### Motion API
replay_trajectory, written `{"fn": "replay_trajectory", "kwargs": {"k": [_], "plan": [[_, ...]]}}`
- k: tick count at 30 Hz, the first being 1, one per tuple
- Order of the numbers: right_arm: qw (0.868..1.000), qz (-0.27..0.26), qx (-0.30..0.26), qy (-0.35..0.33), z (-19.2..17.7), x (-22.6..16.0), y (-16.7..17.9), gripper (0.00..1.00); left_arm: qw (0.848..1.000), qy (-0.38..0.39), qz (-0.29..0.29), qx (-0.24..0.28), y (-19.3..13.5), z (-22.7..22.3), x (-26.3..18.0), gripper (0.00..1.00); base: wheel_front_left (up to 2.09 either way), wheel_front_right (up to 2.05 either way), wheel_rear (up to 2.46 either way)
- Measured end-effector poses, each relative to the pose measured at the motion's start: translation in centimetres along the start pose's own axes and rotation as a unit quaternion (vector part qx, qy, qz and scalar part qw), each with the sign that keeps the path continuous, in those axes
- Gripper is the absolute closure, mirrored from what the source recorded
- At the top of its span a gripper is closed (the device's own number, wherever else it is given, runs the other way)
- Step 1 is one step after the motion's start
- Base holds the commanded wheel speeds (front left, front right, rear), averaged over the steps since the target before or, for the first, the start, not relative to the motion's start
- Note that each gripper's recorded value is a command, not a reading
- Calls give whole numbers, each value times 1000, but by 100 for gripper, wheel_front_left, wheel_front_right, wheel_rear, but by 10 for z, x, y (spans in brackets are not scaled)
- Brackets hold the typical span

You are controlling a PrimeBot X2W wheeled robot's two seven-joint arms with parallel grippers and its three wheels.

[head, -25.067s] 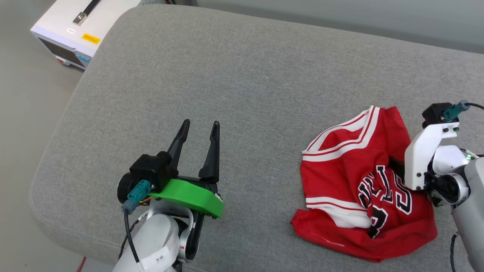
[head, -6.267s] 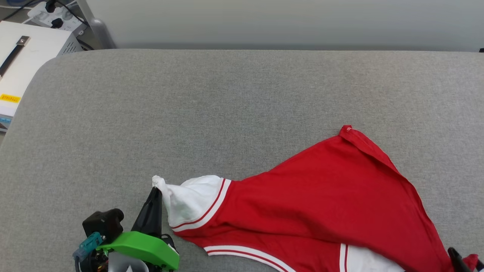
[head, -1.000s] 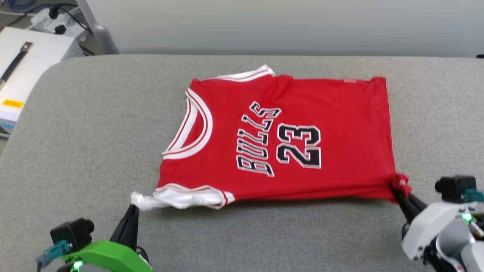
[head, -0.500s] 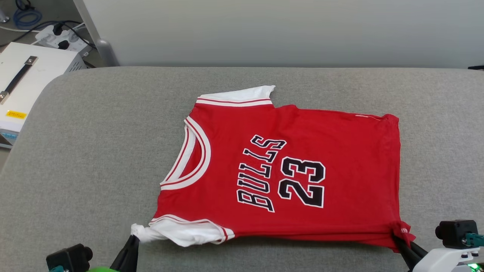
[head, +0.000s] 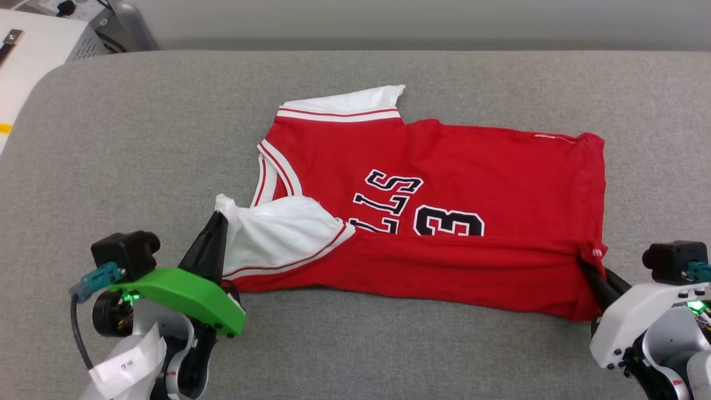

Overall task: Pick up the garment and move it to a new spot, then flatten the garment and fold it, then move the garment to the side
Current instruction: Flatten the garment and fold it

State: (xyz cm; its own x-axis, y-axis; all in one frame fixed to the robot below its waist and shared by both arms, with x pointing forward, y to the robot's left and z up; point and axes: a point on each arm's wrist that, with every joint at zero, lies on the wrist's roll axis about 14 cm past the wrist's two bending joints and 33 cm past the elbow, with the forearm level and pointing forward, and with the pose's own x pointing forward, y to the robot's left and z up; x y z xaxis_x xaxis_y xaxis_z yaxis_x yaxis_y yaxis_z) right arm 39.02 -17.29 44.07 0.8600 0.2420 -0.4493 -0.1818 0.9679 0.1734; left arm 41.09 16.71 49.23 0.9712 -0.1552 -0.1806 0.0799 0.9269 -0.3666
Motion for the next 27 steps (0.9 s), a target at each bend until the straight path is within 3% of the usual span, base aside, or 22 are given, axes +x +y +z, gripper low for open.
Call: {"fn": "replay_trajectory", "kwargs": {"k": [7,14,16,17,18,19,27], "plan": [[999,3,5,42,-20,29,-3,100,998,58,1,-5,13,-42,36,100,0,0,0],[997,1,12,74,-48,40,-8,100,992,121,15,-13,29,-85,43,100,0,0,0],[997,1,14,74,-50,42,-8,57,990,136,20,-17,32,-93,41,98,0,0,0],[997,0,15,76,-51,42,-8,0,989,143,22,-20,33,-96,41,69,0,0,0],[997,1,17,70,-49,42,-7,0,989,146,23,-22,33,-98,40,53,0,0,0],[998,2,18,64,-48,42,-7,0,989,145,24,-22,33,-97,40,0,0,0,0],[996,-6,40,-74,0,35,-1,0,993,104,49,-24,45,-74,35,0,0,0,0]]}}
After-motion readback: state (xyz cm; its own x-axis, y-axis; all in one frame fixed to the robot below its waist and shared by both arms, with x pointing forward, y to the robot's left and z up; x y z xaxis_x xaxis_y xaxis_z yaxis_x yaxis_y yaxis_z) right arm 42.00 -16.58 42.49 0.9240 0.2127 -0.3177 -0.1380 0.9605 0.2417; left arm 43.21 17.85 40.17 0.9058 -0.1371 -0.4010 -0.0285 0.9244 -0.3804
